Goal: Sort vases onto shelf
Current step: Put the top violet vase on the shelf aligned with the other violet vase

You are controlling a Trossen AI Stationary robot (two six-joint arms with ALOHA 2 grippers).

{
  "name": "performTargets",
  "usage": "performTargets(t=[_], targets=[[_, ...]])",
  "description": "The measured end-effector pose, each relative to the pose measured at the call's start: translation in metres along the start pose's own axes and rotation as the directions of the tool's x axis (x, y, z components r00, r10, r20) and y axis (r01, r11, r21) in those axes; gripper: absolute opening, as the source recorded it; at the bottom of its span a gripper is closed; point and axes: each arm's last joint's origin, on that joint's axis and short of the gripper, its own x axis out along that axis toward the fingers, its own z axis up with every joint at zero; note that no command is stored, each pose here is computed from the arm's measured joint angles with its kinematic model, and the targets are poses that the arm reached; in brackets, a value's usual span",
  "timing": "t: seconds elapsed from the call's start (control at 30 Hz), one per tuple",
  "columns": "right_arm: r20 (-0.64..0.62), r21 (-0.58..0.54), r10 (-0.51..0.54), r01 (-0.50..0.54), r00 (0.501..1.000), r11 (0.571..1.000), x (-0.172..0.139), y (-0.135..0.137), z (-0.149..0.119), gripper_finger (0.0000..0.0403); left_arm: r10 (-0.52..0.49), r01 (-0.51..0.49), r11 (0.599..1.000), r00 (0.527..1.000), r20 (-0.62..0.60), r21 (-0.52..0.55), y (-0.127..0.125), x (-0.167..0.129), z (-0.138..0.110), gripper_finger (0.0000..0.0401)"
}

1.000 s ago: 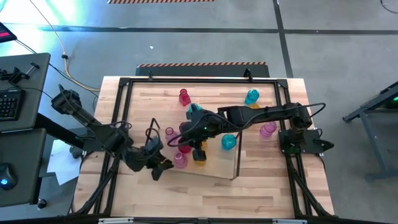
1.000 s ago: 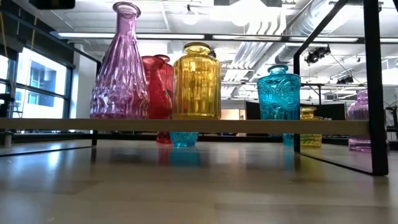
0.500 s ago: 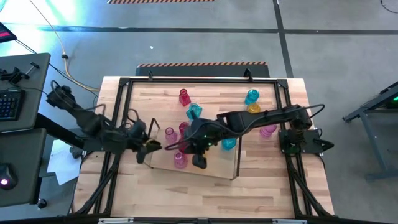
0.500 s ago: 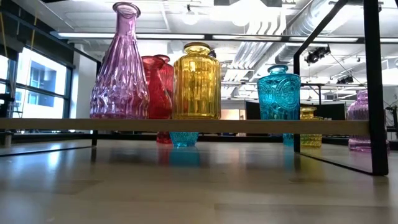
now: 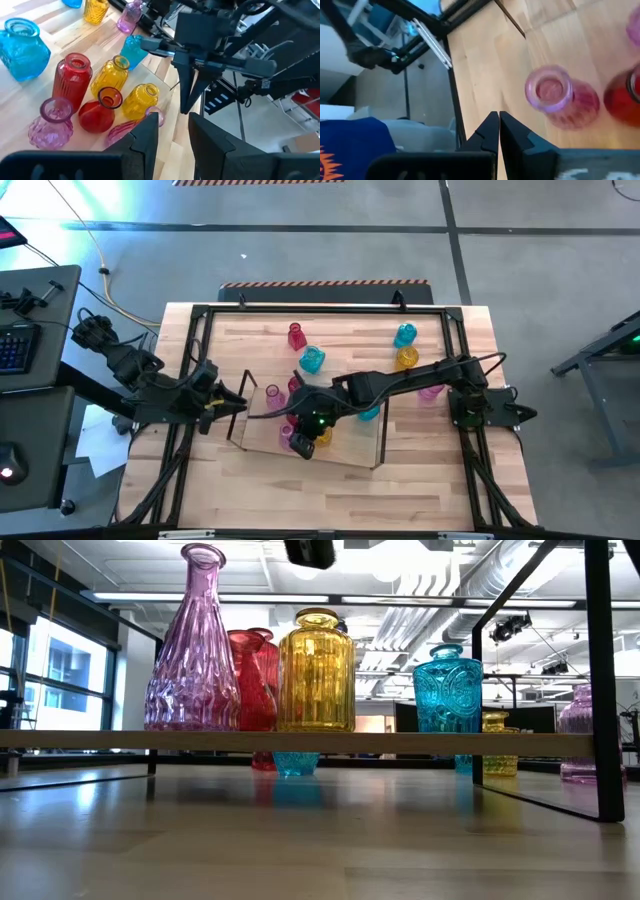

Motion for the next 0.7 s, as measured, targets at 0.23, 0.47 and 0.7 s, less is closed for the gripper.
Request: performTargets(t=[0.23, 0.47, 0.7], targets=[[0.020, 0.105, -0.146, 0.143, 0.989, 0.984, -0.001, -0.008, -0.004, 0.0000, -0.019, 0.018, 0.999, 1.000, 0.001, 0.048, 0.001, -0.003, 0.001, 0.0099], [-0.044, 0.156, -0.244, 0.248, 0.969, 0.956, 0.009, -0.021, -0.010, 0.0000, -0.020, 0.020, 0.997, 1.000, -0.002, 0.068, 0.001, -0.003, 0.001, 0.0099], [-0.040, 0.184, -0.214, 0.217, 0.976, 0.959, 0.025, -0.024, -0.009, 0.0000, -0.041, 0.041, 0.997, 0.999, -0.006, 0.068, 0.001, -0.005, 0.002, 0.0099]])
